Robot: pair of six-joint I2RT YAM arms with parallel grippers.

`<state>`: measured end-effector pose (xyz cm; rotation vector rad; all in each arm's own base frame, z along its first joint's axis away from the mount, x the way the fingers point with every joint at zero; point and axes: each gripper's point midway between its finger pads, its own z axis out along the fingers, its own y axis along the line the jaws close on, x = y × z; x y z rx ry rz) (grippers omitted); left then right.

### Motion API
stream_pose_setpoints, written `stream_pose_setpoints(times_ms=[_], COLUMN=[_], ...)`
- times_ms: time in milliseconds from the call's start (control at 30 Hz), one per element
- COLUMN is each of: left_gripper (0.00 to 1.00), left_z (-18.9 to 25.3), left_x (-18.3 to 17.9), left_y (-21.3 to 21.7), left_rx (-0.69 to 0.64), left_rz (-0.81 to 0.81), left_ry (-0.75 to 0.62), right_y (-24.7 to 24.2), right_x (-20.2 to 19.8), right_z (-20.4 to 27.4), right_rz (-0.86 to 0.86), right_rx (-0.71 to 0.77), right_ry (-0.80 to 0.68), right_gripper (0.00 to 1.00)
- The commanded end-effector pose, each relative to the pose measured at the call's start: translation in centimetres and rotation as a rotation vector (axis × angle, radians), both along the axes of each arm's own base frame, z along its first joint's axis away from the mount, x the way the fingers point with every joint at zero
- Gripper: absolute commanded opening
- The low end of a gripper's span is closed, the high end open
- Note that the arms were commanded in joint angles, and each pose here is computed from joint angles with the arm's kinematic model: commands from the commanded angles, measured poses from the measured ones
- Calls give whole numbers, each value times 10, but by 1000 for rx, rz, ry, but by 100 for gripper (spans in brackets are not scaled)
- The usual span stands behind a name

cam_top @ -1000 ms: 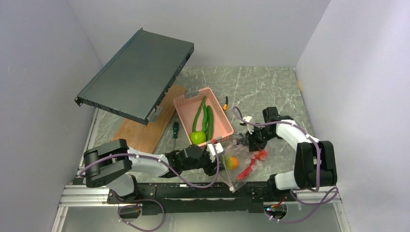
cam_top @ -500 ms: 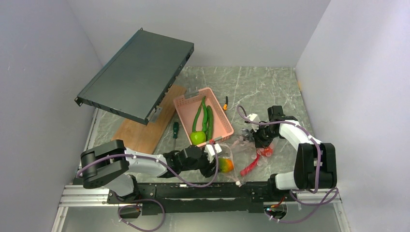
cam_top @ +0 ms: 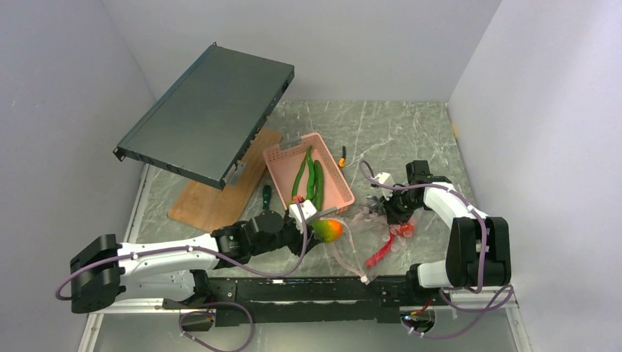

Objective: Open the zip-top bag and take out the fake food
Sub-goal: Pick up the fake fruit from the zipper food storage bag, then place the fake fruit in the bin.

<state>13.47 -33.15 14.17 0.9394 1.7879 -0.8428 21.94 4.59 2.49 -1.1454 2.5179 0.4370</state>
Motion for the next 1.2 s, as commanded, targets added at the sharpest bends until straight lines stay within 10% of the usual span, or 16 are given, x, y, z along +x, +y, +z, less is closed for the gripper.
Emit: stream_pose_setpoints(times_ms=[0,600,1167], left_gripper=[0,0,0], left_z=[25,44,27], left_x=[26,119,165], left_y=[20,42,42], left_rx=[31,177,294], left_rz=[140,587,687], left_ry=[-4,5,4], right_y=[0,2,3], right_x=[6,1,9], right_z=[4,2,6], right_rz=[19,39,23], right_rx=[1,14,20], right_ry=[-24,6,-34], right_gripper=[1,8,8])
